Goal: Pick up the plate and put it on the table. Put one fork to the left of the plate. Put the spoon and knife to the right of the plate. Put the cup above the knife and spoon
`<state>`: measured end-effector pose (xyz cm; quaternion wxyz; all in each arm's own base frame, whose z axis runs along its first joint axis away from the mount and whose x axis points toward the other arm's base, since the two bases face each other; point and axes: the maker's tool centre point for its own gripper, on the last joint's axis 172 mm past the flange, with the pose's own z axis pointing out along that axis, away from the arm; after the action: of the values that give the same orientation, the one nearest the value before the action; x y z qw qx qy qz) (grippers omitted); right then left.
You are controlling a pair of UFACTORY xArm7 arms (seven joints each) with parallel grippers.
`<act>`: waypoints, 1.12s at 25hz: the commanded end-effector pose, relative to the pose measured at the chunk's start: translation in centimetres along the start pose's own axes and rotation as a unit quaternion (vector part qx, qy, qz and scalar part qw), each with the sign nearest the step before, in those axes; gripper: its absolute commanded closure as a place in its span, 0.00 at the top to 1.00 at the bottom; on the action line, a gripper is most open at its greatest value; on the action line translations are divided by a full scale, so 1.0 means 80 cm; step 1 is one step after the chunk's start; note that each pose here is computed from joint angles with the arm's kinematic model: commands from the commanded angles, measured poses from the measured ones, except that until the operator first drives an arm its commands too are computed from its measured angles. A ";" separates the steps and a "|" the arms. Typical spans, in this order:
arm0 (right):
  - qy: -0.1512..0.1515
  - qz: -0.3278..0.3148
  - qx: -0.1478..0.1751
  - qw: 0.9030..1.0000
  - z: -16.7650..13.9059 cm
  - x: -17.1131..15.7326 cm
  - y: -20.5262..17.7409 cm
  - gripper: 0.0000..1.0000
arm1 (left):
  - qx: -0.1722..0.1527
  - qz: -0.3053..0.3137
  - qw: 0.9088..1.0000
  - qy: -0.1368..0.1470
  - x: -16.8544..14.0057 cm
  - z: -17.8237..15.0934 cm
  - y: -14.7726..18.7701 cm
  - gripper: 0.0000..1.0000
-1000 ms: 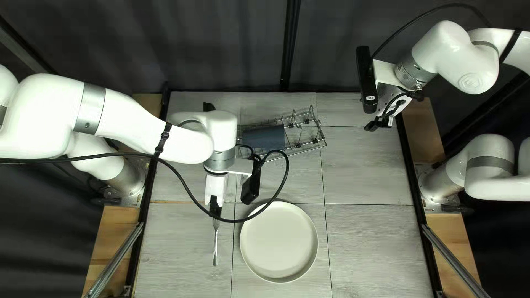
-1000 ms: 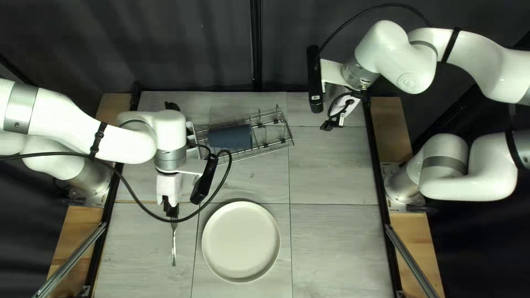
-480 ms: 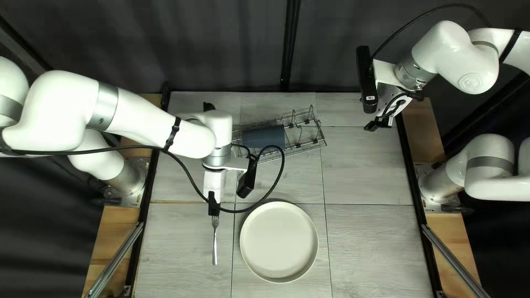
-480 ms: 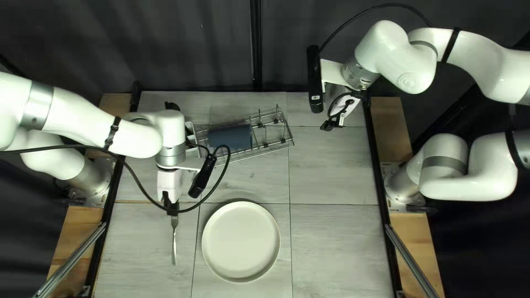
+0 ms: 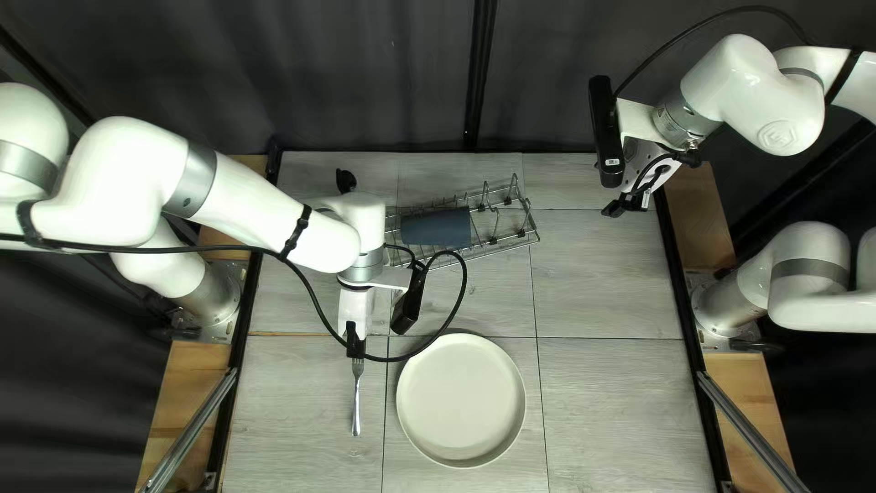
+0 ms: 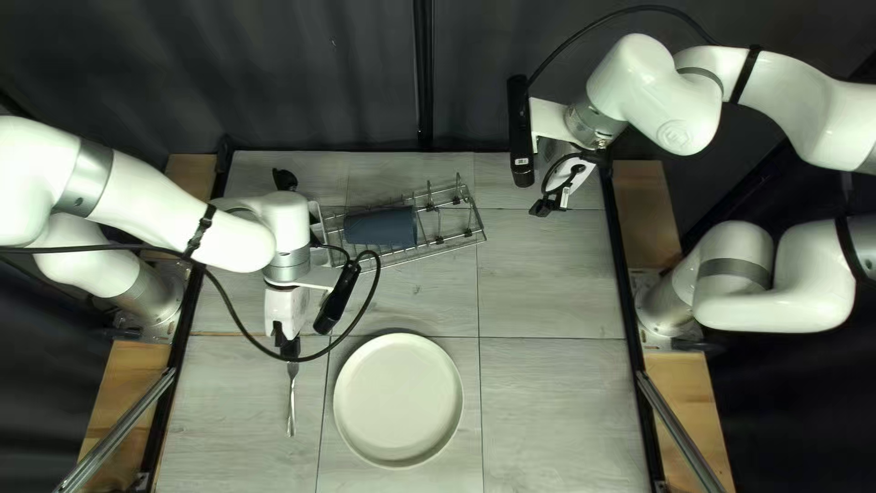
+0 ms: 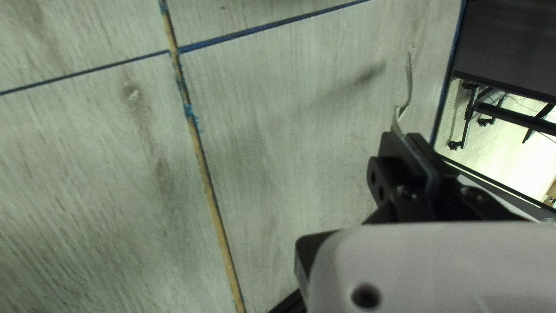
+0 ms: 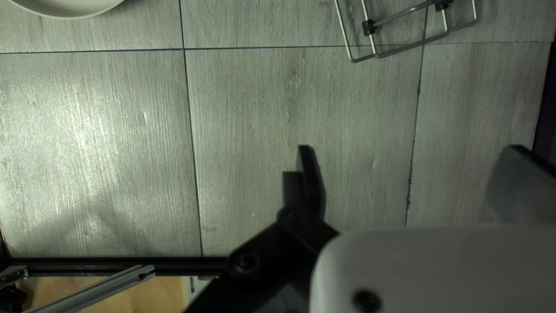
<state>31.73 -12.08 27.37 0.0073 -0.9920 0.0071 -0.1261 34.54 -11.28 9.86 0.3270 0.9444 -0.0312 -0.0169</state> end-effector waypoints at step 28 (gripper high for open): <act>0.000 0.000 0.000 1.000 0.000 0.000 0.000 1.00 | 0.162 -0.036 0.982 0.095 -0.025 -0.122 0.001 1.00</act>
<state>31.73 -12.08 27.37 0.0073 -0.9920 0.0071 -0.1261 33.53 -6.30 14.26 0.1999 0.9780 0.0070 0.0589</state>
